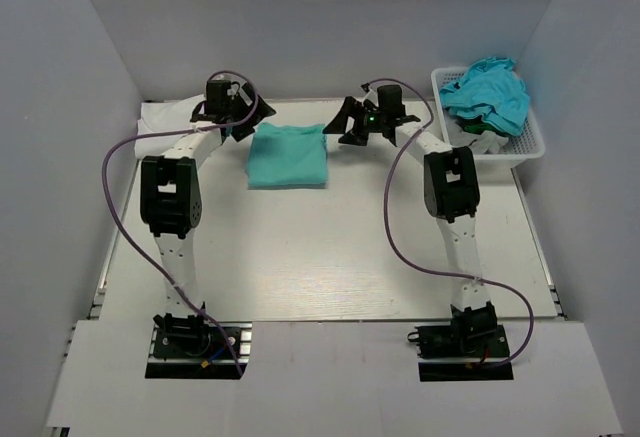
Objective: Fold and stack the t-shirts
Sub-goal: Fold the long partially folded tshirt into a neat square, then smooth out wrinkles on the folded tshirt
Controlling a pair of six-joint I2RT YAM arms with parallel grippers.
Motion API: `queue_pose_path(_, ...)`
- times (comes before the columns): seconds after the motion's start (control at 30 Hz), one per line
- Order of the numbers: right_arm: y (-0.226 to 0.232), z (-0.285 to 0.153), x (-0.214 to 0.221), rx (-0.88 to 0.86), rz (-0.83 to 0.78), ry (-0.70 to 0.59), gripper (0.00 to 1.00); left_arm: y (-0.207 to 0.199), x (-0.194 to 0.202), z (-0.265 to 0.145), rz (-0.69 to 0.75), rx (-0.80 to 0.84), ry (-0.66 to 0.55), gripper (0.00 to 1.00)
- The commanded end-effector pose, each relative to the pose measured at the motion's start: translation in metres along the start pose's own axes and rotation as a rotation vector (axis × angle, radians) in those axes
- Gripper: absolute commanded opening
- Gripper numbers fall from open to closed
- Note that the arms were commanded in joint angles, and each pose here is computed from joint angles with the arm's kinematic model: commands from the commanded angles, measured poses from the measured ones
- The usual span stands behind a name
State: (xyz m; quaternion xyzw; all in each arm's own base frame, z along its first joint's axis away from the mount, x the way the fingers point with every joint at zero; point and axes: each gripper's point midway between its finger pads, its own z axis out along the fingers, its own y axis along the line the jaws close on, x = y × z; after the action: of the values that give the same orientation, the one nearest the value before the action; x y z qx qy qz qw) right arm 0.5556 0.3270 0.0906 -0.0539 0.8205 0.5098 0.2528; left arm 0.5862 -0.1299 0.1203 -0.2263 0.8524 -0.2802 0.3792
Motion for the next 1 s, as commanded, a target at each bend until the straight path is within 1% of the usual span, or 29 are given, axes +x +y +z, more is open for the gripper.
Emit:
queue_pose_path(0.0,0.063,-0.031,-0.036,0.068,-0.251,-0.171,0.90,-0.042,-0.006,-0.032,0.093,0.144,-0.023,1.00)
queue_pose_path(0.03,0.062,-0.039,-0.028,0.093,-0.253,-0.161,0.90,-0.050,-0.003,-0.042,0.101,0.183,-0.017,1.00)
queue_pose_path(0.07,0.054,-0.041,-0.017,0.132,-0.228,-0.119,0.90,-0.040,0.010,-0.041,0.108,0.186,0.000,1.00)
queue_pose_path(0.13,0.056,-0.039,-0.011,0.156,-0.267,-0.098,0.90,-0.035,0.019,-0.045,0.105,0.188,0.020,1.00)
queue_pose_path(0.17,0.059,-0.034,-0.002,0.162,-0.287,-0.065,0.90,-0.035,0.028,-0.045,0.120,0.189,0.031,1.00)
queue_pose_path(0.23,0.060,-0.025,0.010,0.152,-0.291,-0.030,0.90,-0.030,0.036,-0.044,0.116,0.188,0.054,1.00)
queue_pose_path(0.33,0.073,-0.012,0.029,0.092,-0.283,0.014,0.90,-0.024,0.048,-0.044,0.099,0.190,0.087,1.00)
queue_pose_path(0.43,0.070,0.002,0.046,0.067,-0.252,0.048,0.90,-0.012,0.061,-0.037,0.088,0.175,0.120,1.00)
queue_pose_path(0.47,0.061,0.008,0.050,0.072,-0.240,0.052,0.90,-0.012,0.062,-0.037,0.088,0.175,0.121,1.00)
queue_pose_path(0.53,0.059,0.014,0.060,0.066,-0.219,0.074,0.90,0.000,0.075,-0.031,0.065,0.155,0.162,1.00)
queue_pose_path(0.63,0.042,0.020,0.084,0.077,-0.205,0.129,0.90,0.025,0.101,-0.029,0.036,0.097,0.228,1.00)
queue_pose_path(0.73,0.025,0.015,0.117,0.111,-0.186,0.203,0.90,0.040,0.126,-0.045,0.009,0.080,0.273,1.00)
queue_pose_path(0.77,0.022,0.014,0.129,0.112,-0.213,0.237,0.90,0.041,0.135,-0.050,0.013,0.080,0.283,1.00)
queue_pose_path(0.8,0.015,0.004,0.147,0.130,-0.198,0.276,0.90,0.054,0.151,-0.057,-0.001,0.053,0.313,1.00)
queue_pose_path(0.83,0.014,0.000,0.159,0.137,-0.196,0.306,0.90,0.050,0.152,-0.068,0.001,0.069,0.314,1.00)
queue_pose_path(0.87,0.006,-0.008,0.180,0.154,-0.227,0.357,0.90,0.054,0.159,-0.074,-0.005,0.057,0.328,1.00)
queue_pose_path(0.9,0.004,-0.013,0.190,0.163,-0.234,0.379,0.90,0.063,0.179,-0.083,-0.010,0.036,0.366,1.00)
queue_pose_path(0.93,0.010,-0.030,0.210,0.174,-0.232,0.414,0.90,0.065,0.185,-0.090,-0.024,0.035,0.379,1.00)
queue_pose_path(0.97,0.010,-0.037,0.220,0.174,-0.276,0.438,0.90,0.064,0.201,-0.108,-0.036,0.050,0.414,1.00)
